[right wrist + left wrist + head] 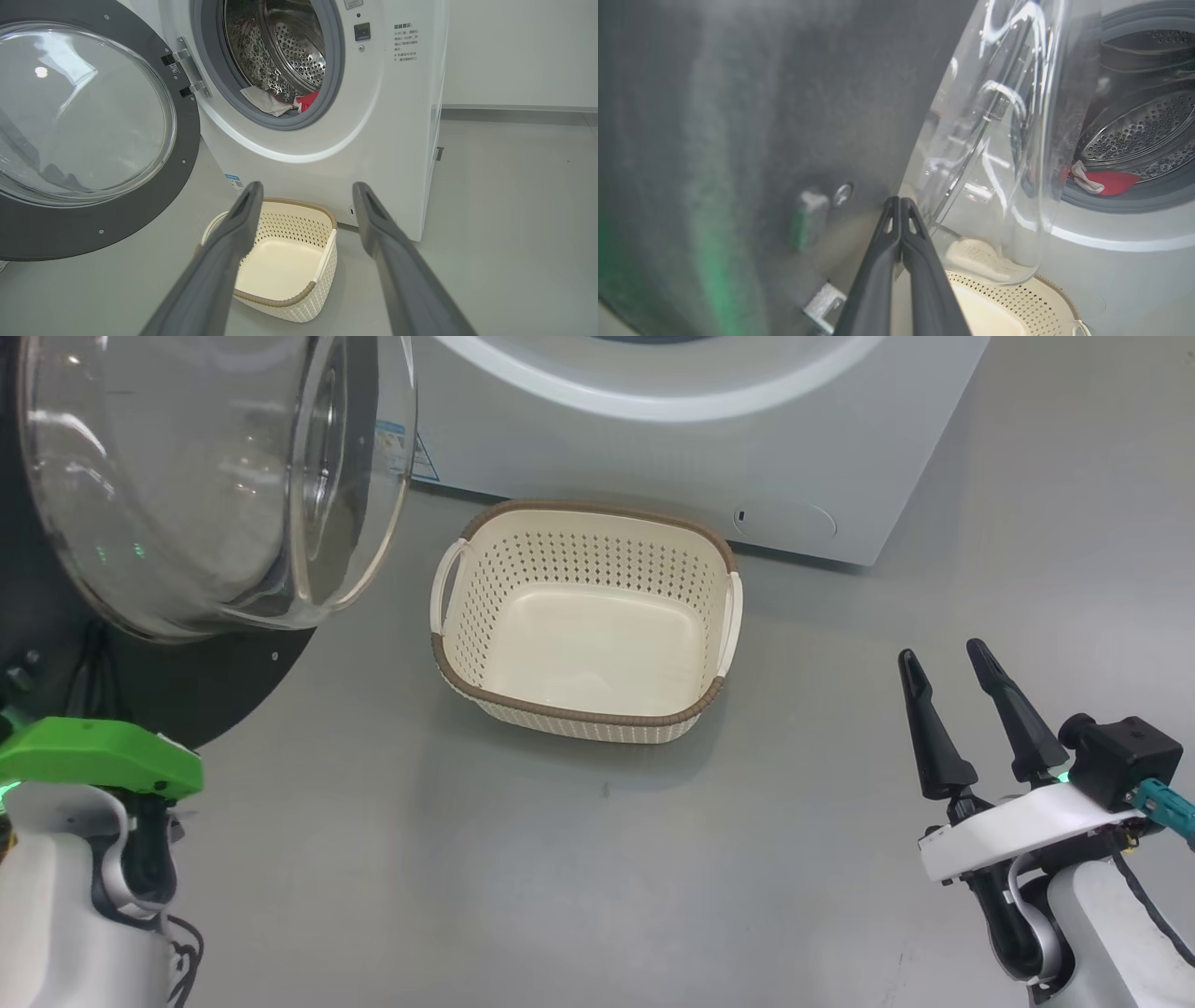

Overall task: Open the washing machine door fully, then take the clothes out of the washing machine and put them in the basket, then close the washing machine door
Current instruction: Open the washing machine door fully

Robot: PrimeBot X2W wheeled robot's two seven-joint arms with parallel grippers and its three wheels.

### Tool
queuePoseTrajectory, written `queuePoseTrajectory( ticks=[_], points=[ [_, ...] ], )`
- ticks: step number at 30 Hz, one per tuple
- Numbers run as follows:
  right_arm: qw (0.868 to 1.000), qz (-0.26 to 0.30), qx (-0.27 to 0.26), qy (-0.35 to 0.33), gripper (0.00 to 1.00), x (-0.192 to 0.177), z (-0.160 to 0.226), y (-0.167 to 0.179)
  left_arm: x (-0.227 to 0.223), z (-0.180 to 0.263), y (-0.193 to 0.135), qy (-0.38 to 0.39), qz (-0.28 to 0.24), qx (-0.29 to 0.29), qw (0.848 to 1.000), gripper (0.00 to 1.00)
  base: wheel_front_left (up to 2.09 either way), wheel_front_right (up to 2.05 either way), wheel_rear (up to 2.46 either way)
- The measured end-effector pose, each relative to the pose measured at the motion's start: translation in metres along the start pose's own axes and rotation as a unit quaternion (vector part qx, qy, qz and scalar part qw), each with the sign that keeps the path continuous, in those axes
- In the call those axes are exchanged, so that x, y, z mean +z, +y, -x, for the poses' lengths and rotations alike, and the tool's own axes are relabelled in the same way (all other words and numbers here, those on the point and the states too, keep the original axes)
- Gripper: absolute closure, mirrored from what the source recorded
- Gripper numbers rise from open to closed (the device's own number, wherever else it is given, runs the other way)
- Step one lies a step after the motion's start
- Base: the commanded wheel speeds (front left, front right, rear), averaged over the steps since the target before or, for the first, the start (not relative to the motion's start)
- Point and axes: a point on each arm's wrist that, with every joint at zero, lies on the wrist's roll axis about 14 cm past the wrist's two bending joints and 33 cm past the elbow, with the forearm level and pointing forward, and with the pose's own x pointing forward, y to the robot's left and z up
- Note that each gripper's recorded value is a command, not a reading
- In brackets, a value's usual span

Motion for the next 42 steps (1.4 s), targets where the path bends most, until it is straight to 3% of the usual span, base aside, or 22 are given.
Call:
queuePoseTrajectory(
  ticks=[12,26,35,42],
  points=[
    [0.999,0.007,-0.010,0.030,0.00,-0.018,-0.003,-0.019,0.022,-0.019,0.040,-0.030,0.009,0.057,0.998,1.00,0.00,0.00,0.00],
    [0.998,0.006,-0.015,0.055,0.00,-0.033,-0.007,-0.033,0.048,-0.032,0.090,-0.055,-0.016,0.119,0.991,1.00,0.00,0.00,0.00],
    [0.998,0.008,-0.022,0.053,0.00,-0.033,-0.009,-0.040,0.036,-0.038,0.085,-0.043,-0.019,0.115,0.992,1.00,0.00,0.00,0.00],
    [0.999,0.008,-0.025,0.034,0.00,-0.022,-0.009,-0.035,0.014,-0.035,0.054,-0.024,-0.012,0.072,0.997,1.00,0.00,0.00,0.00]
  ],
)
